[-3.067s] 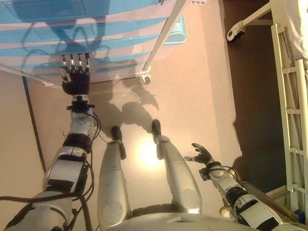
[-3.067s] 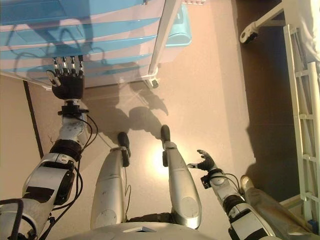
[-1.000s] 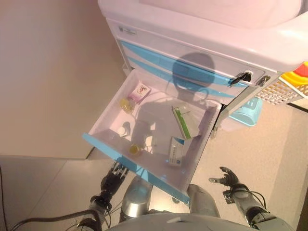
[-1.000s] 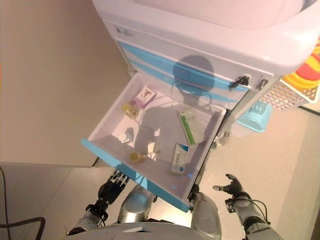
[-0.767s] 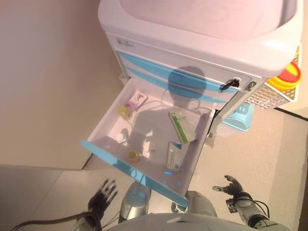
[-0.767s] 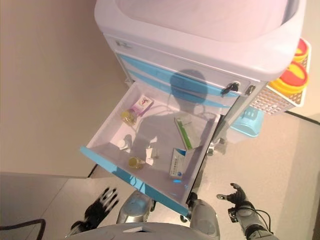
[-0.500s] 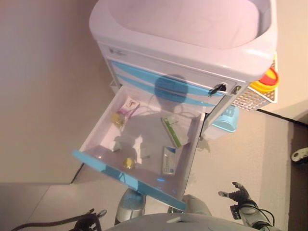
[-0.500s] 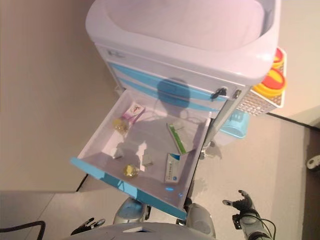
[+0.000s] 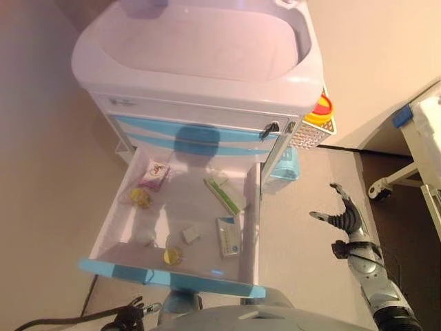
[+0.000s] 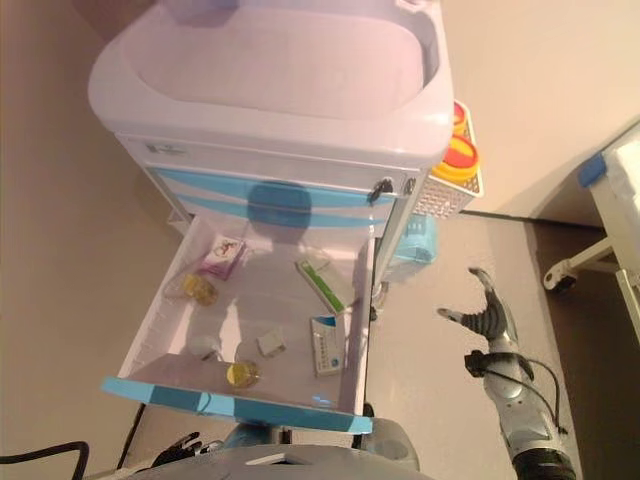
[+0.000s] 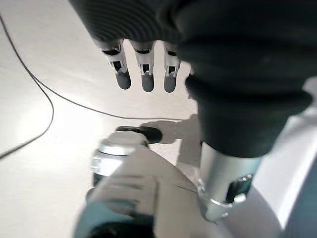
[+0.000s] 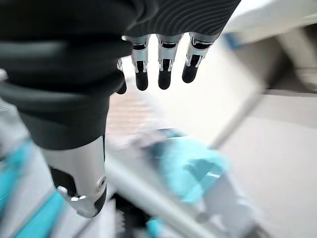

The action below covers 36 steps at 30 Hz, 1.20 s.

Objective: Open the drawer and pick up the medicine

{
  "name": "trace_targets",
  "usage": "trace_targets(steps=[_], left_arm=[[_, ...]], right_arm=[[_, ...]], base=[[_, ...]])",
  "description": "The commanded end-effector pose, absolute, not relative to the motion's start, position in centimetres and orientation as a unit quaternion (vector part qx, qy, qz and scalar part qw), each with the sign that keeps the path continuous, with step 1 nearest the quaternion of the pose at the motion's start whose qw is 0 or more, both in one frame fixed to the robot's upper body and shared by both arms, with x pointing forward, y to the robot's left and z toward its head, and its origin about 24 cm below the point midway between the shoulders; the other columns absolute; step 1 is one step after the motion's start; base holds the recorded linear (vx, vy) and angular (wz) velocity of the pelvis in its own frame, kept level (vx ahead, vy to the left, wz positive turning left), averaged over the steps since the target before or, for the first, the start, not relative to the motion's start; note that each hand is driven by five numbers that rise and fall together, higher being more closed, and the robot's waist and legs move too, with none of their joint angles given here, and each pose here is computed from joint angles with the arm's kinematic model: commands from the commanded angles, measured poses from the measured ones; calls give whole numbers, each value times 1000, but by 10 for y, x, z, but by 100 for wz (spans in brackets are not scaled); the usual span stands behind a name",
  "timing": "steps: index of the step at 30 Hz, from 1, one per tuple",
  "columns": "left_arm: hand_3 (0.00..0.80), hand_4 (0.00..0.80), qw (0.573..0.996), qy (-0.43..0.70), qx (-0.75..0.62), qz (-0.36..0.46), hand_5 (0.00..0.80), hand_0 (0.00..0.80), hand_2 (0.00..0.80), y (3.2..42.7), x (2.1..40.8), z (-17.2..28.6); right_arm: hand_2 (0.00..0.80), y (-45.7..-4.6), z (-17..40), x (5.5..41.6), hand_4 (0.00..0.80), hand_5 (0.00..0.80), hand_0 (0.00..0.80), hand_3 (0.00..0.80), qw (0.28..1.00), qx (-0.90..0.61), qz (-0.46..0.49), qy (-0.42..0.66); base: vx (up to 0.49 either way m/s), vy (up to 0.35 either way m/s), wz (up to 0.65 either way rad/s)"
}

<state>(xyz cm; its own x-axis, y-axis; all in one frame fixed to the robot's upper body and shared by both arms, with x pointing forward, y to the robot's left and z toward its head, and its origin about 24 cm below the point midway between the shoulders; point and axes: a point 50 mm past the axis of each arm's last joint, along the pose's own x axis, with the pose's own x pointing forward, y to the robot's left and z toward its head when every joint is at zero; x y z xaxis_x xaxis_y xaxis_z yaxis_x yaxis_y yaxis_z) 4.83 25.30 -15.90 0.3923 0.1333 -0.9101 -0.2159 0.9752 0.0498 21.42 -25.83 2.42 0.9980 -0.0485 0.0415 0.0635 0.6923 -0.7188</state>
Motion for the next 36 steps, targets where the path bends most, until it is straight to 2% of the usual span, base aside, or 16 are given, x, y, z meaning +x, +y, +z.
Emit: trace_targets(steps=[1, 9, 18, 30, 36], left_arm=[[0, 0, 851, 516, -30, 99, 0, 0, 0, 247, 66, -158], [0, 0, 861, 502, -2, 77, 0, 0, 0, 241, 83, -156], [0, 0, 860, 503, 5, 84, 0, 0, 0, 243, 87, -155], [0, 0, 849, 518, 9, 103, 0, 0, 0, 252, 77, -155], [0, 0, 851, 517, 15, 96, 0, 0, 0, 252, 80, -155]], right_arm=[[0, -223, 69, 229, 0, 0, 0, 0, 884, -435, 77, -151], [0, -161, 100, 237, 0, 0, 0, 0, 815, -448, 259, -259], [0, -125, 102, 263, 0, 0, 0, 0, 768, -494, 312, -260], [0, -113, 59, 285, 0, 0, 0, 0, 709, -582, 369, -148], [0, -128, 15, 291, 0, 0, 0, 0, 678, -634, 370, -19]], base=[[-21, -1, 6], [-4, -15, 17], [4, -12, 32], [6, -25, 29], [21, -18, 16]])
